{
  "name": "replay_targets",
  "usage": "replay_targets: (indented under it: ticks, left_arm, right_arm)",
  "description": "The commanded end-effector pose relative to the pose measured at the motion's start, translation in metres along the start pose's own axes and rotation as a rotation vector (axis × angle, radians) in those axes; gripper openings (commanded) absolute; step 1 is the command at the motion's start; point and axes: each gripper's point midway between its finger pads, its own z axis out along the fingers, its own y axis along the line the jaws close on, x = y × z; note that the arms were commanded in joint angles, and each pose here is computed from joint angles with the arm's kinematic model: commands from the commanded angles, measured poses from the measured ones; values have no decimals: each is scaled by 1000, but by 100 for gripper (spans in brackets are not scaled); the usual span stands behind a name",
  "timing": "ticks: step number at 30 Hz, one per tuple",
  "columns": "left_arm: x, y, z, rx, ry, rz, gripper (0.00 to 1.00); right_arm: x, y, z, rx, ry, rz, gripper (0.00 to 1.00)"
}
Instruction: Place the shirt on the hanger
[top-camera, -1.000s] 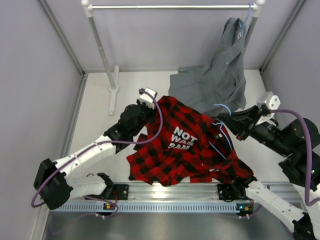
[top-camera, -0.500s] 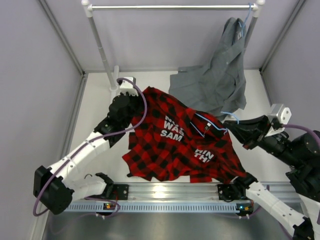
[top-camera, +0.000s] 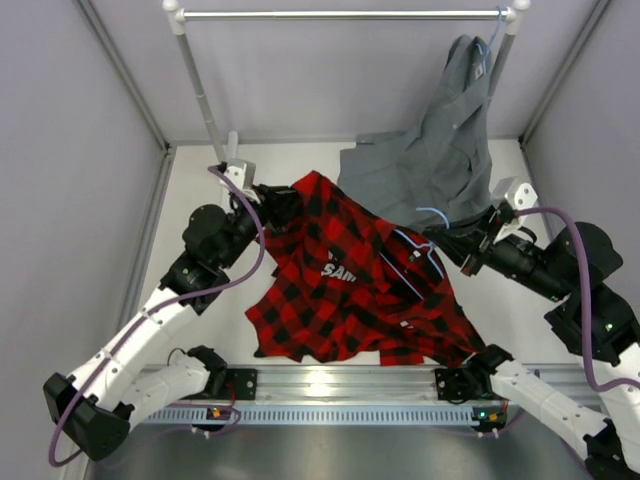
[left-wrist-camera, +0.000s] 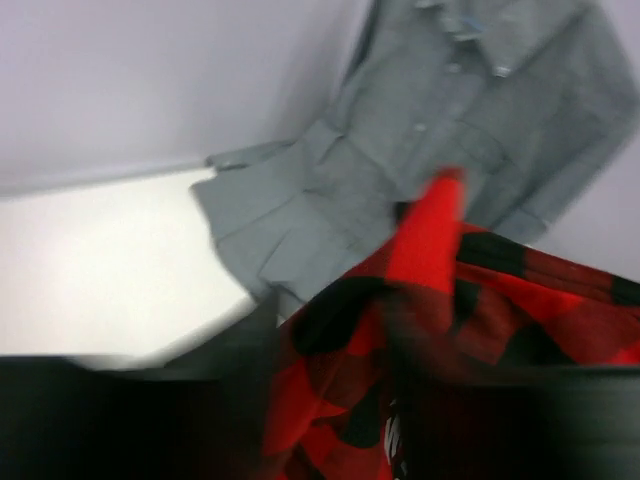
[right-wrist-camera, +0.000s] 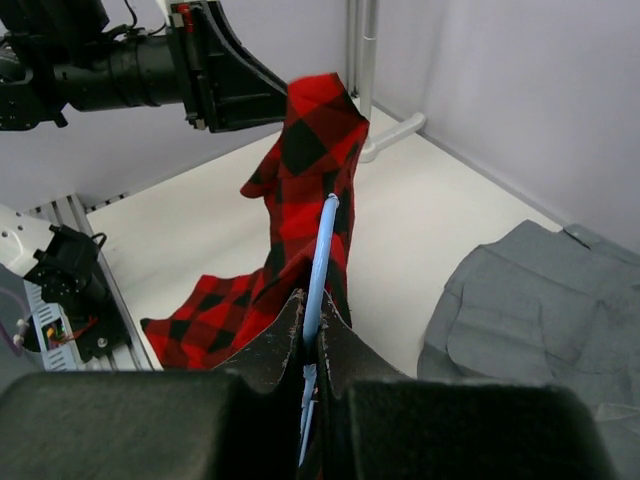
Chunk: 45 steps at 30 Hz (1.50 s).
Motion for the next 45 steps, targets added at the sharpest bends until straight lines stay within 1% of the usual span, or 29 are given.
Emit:
replay_targets:
  ticks: [1, 2, 4, 6, 7, 8, 9, 10, 11, 12, 14, 15, 16, 17, 18, 19, 20, 22, 24, 25, 28, 31, 36, 39, 45]
  left_arm:
    - [-5, 54, -9, -320, -5, -17, 66]
    - [-8, 59, -11, -359, 9, -10, 98]
    - [-2, 68, -13, -414, 54, 5, 98]
    - [-16, 61, -12, -387, 43, 17, 98]
    - [-25, 53, -14, -349, 31, 24, 98]
    - [-31, 36, -13, -257, 33, 43, 98]
    - [-48, 19, -14, -172, 6, 54, 98]
    - [-61, -3, -16, -60, -22, 80, 98]
    - [-79, -30, -16, 87, -76, 131, 98]
    - [-85, -84, -30, 392, -71, 178, 98]
    - [-81, -131, -39, 718, -55, 277, 98]
    - [-69, -163, -69, 1014, -6, 319, 98]
    - [-76, -175, -79, 1124, -14, 353, 98]
    - [-63, -176, -70, 1188, 35, 331, 98]
    - [-61, -180, -70, 1244, 59, 319, 98]
    - [-67, -186, -79, 1331, 72, 321, 98]
    - [-56, -184, -68, 1356, 134, 269, 98]
    - [-56, -190, -75, 1464, 178, 244, 98]
    - [-46, -196, -73, 1520, 237, 194, 98]
    - [-41, -204, -79, 1570, 251, 184, 98]
    - [-30, -213, -77, 1598, 268, 164, 98]
    - [-20, -214, -67, 1571, 280, 148, 98]
    - [-7, -222, -64, 1588, 314, 116, 98]
    - [6, -222, -54, 1550, 333, 98, 98]
    - [37, -216, -36, 1471, 370, 74, 90]
  right_arm:
    - [-45, 2, -14, 17, -149, -70, 0]
    - [-45, 2, -14, 20, -152, -72, 0]
    - [-46, 0, -15, 29, -157, -72, 0]
    - [-49, -1, -16, 39, -166, -76, 0]
    - [-51, 0, -18, 38, -174, -78, 0]
    - [-53, 0, -19, 36, -176, -113, 0]
    - [-54, 3, -19, 17, -177, -125, 0]
    - [-58, 6, -21, 3, -185, -138, 0]
    - [-59, 8, -22, -7, -185, -149, 0]
    - [-58, 10, -23, -18, -178, -150, 0]
    - [-59, 11, -23, -18, -175, -141, 0]
    - [-58, 13, -23, -28, -175, -137, 0]
    - [-56, 14, -24, -34, -174, -136, 0]
    - [-55, 16, -24, -45, -173, -136, 0]
    - [-54, 21, -25, -69, -174, -142, 0]
    - [-52, 23, -28, -78, -177, -150, 0]
    - [-52, 26, -30, -91, -180, -161, 0]
    - [-50, 40, -37, -156, -191, -188, 0]
    - [-47, 55, -42, -242, -196, -215, 0]
    - [-46, 58, -44, -257, -197, -222, 0]
    - [-43, 57, -44, -255, -196, -229, 0]
    - [-38, 59, -42, -275, -181, -224, 0]
    - [-27, 54, -32, -271, -146, -201, 0]
    - [-25, 54, -30, -276, -140, -199, 0]
    - [-28, 56, -31, -286, -146, -203, 0]
